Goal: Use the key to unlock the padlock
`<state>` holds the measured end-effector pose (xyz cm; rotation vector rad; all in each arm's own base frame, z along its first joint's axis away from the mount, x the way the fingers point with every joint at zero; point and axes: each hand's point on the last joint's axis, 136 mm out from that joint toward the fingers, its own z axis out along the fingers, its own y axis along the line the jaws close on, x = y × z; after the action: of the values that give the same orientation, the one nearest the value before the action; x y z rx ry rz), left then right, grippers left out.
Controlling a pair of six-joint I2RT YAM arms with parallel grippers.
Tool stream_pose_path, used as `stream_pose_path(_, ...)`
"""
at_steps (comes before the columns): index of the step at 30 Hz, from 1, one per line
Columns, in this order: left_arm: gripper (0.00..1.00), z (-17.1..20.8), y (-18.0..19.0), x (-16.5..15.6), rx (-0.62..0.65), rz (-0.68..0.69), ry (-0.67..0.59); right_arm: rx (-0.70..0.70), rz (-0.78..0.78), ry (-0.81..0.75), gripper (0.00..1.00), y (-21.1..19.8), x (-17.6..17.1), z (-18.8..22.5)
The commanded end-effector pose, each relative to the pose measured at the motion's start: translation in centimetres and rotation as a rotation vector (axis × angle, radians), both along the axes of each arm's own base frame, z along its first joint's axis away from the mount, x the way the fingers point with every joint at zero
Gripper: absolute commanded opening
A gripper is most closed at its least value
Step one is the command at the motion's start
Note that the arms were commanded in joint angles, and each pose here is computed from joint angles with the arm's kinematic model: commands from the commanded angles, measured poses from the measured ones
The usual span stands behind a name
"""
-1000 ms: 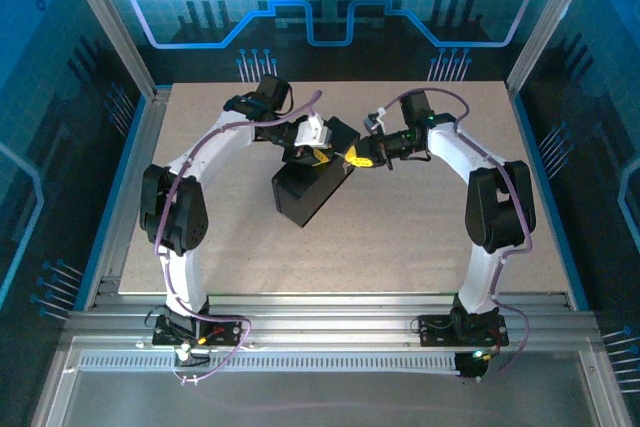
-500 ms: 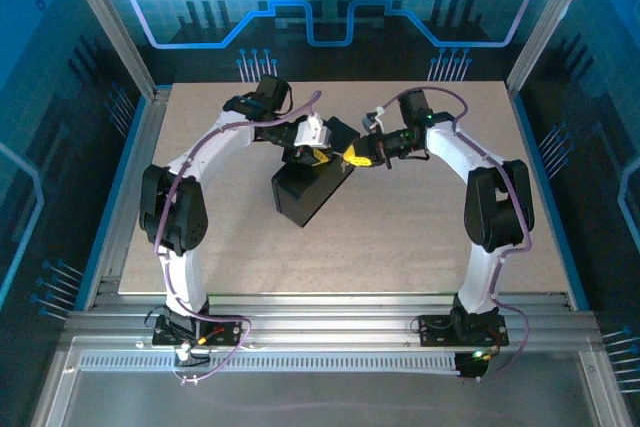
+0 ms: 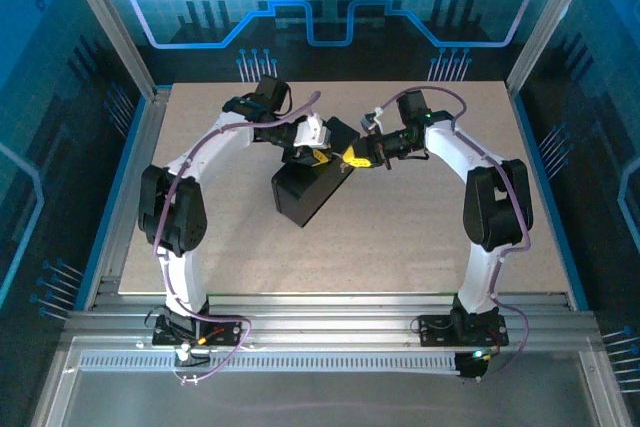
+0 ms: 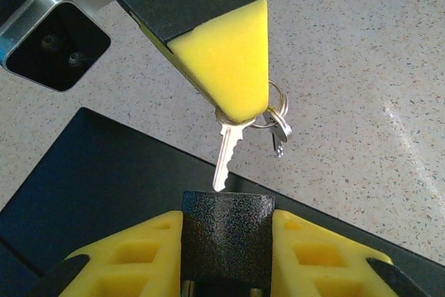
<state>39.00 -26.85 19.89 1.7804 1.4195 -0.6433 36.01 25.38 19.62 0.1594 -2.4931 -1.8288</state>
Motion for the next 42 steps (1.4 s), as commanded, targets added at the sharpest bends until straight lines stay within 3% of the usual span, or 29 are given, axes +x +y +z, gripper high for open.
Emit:
stream_pose_path(1, 0.04, -0.1, -0.3, -1.1, -0.021, -0.019, 0.034, 0.011, 0.032, 0.021, 0.0, 0.7, -0.7, -0.1)
stream_pose_path(42, 0.04, -0.7, -0.1, -1.3, -0.004, -0.014, 0.048, 0.012, 0.033, -0.019, 0.0, 0.4, -0.1, 0.7)
